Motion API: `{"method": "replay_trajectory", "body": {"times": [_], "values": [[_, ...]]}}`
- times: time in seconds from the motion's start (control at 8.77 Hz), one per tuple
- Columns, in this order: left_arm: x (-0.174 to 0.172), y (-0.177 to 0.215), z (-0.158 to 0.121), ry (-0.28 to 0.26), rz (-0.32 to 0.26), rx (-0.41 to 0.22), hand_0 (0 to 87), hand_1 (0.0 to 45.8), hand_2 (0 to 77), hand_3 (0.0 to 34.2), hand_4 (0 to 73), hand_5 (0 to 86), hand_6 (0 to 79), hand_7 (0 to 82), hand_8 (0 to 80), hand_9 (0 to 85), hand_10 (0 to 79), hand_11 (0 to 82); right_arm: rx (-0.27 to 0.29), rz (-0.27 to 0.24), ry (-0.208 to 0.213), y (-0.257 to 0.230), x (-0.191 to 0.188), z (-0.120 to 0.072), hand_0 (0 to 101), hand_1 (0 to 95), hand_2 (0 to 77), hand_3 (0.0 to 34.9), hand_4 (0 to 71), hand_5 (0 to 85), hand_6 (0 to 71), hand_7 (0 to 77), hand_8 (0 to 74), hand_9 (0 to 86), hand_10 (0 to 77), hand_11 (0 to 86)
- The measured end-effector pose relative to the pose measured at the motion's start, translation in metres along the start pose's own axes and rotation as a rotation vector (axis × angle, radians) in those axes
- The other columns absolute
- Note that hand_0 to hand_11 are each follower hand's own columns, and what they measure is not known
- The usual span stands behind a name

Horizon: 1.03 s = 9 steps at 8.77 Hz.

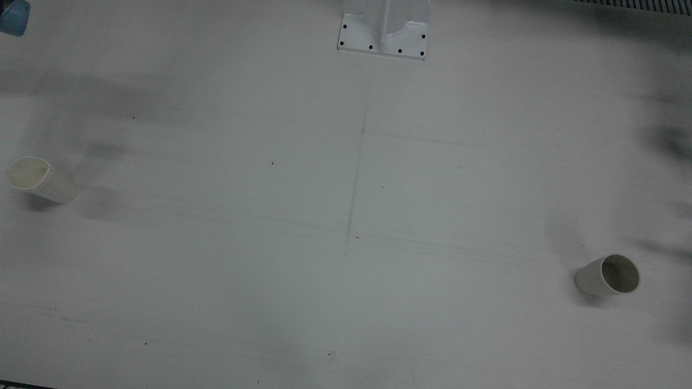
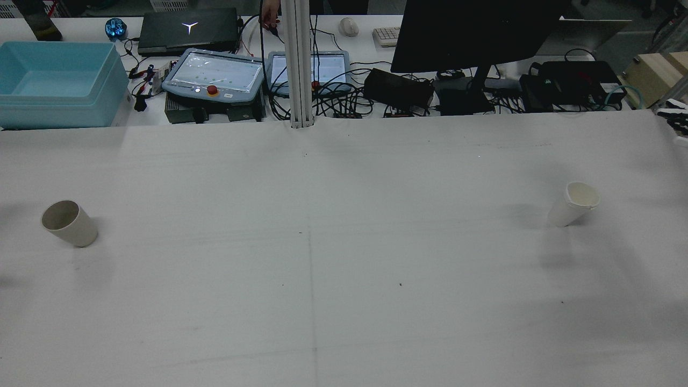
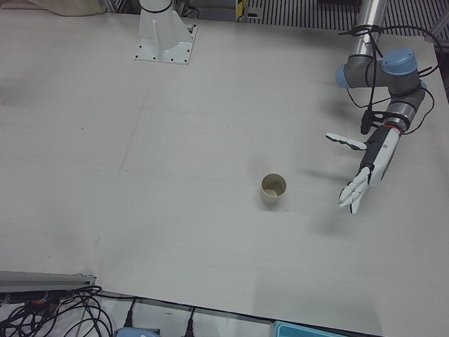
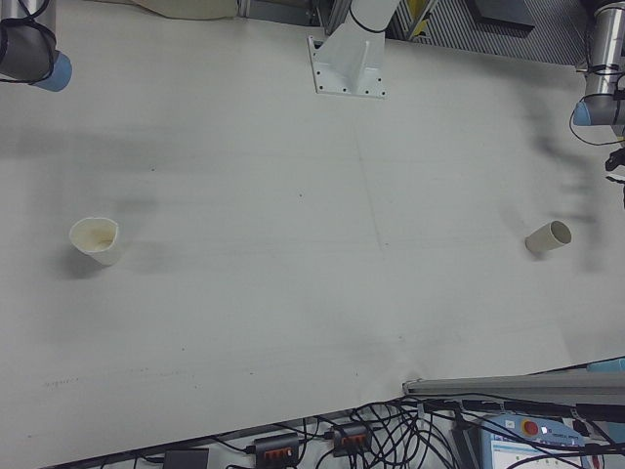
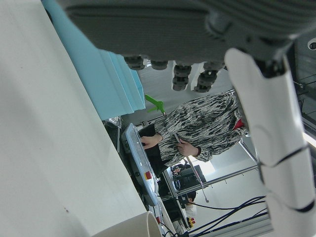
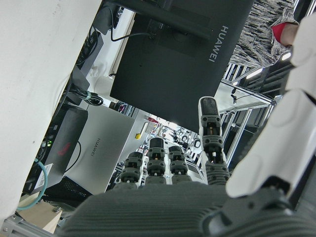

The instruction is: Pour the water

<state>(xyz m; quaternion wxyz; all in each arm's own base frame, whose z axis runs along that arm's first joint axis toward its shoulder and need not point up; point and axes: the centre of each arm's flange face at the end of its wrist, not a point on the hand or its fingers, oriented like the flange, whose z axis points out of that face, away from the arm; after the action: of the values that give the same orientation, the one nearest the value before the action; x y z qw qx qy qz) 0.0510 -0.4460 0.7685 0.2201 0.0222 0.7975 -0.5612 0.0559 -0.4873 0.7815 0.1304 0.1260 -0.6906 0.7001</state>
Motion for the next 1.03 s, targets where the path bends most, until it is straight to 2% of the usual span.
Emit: {"method": "replay_trajectory", "body": {"times": [0.11, 0.23, 0.34, 0.46, 0.57, 0.8, 0.91, 1.03], "values": [[0.000, 0.000, 0.000, -0.001, -0.002, 0.001, 49.6, 13.6, 4.4, 0.0, 19.1, 0.0, 4.4, 12.5, 0.5, 1.6, 1.1, 3.8, 0.000, 0.008, 0.000, -0.003, 0.004, -0.001, 45, 7.6, 15.3, 0.0, 44.7, 12.0, 13.1, 10.4, 14.7, 15.8, 8.2, 12.0], [-0.001, 0.000, 0.000, -0.003, -0.007, 0.004, 49.5, 10.9, 5.5, 0.1, 20.7, 0.0, 4.4, 13.6, 0.5, 1.6, 1.1, 3.8, 0.001, 0.012, 0.000, -0.005, 0.005, -0.002, 45, 7.1, 15.3, 0.0, 42.0, 10.9, 13.1, 10.4, 14.7, 15.8, 8.2, 12.0], [-0.001, 0.000, -0.001, -0.006, -0.015, 0.008, 49.5, 10.9, 5.5, 0.1, 20.7, 0.0, 4.4, 13.6, 0.5, 1.6, 1.1, 3.8, 0.002, 0.014, 0.001, -0.006, 0.006, -0.003, 45, 6.5, 17.5, 0.0, 50.7, 11.5, 18.0, 22.9, 19.1, 21.8, 0.5, 1.6], [-0.001, 0.000, -0.001, -0.008, -0.022, 0.013, 49.5, 13.1, 4.4, 0.1, 20.7, 0.0, 4.4, 13.6, 0.5, 1.6, 1.1, 3.3, 0.004, 0.015, 0.002, -0.008, 0.006, -0.004, 45, 3.8, 19.1, 0.0, 70.9, 11.5, 18.0, 22.9, 20.2, 26.2, 3.3, 4.9], [-0.001, -0.001, -0.001, -0.011, -0.025, 0.017, 49.6, 13.1, 4.4, 0.1, 20.7, 0.0, 4.4, 13.6, 0.5, 1.6, 1.1, 3.3, 0.003, 0.016, 0.002, -0.009, 0.007, -0.005, 41, 1.6, 8.7, 0.0, 60.5, 11.5, 7.6, 9.3, 18.5, 12.5, 3.3, 4.4], [-0.001, -0.001, -0.002, -0.013, -0.028, 0.020, 49.5, 13.1, 4.4, 0.1, 20.7, 0.0, 4.4, 13.6, 0.5, 1.6, 1.1, 3.3, 0.006, 0.020, 0.002, -0.011, 0.006, -0.008, 41, 1.6, 8.7, 0.0, 60.5, 11.5, 7.6, 9.3, 18.5, 12.5, 3.3, 4.4], [-0.002, 0.000, -0.002, -0.014, -0.030, 0.019, 49.5, 13.1, 4.4, 0.0, 17.4, 0.0, 4.4, 13.6, 0.5, 1.6, 1.1, 3.3, 0.007, 0.025, 0.002, -0.012, 0.006, -0.010, 43, 8.2, 2.7, 0.0, 32.2, 10.9, 8.2, 1.1, 13.6, 9.8, 5.5, 10.4], [-0.002, 0.000, -0.003, -0.016, -0.032, 0.020, 51.0, 13.1, 2.7, 0.1, 19.1, 0.0, 4.4, 13.6, 0.5, 1.6, 1.1, 3.3, 0.011, 0.029, 0.003, -0.014, 0.006, -0.012, 45, 7.6, 9.3, 0.0, 20.7, 10.4, 8.2, 1.1, 11.5, 9.3, 6.0, 10.4]]}}
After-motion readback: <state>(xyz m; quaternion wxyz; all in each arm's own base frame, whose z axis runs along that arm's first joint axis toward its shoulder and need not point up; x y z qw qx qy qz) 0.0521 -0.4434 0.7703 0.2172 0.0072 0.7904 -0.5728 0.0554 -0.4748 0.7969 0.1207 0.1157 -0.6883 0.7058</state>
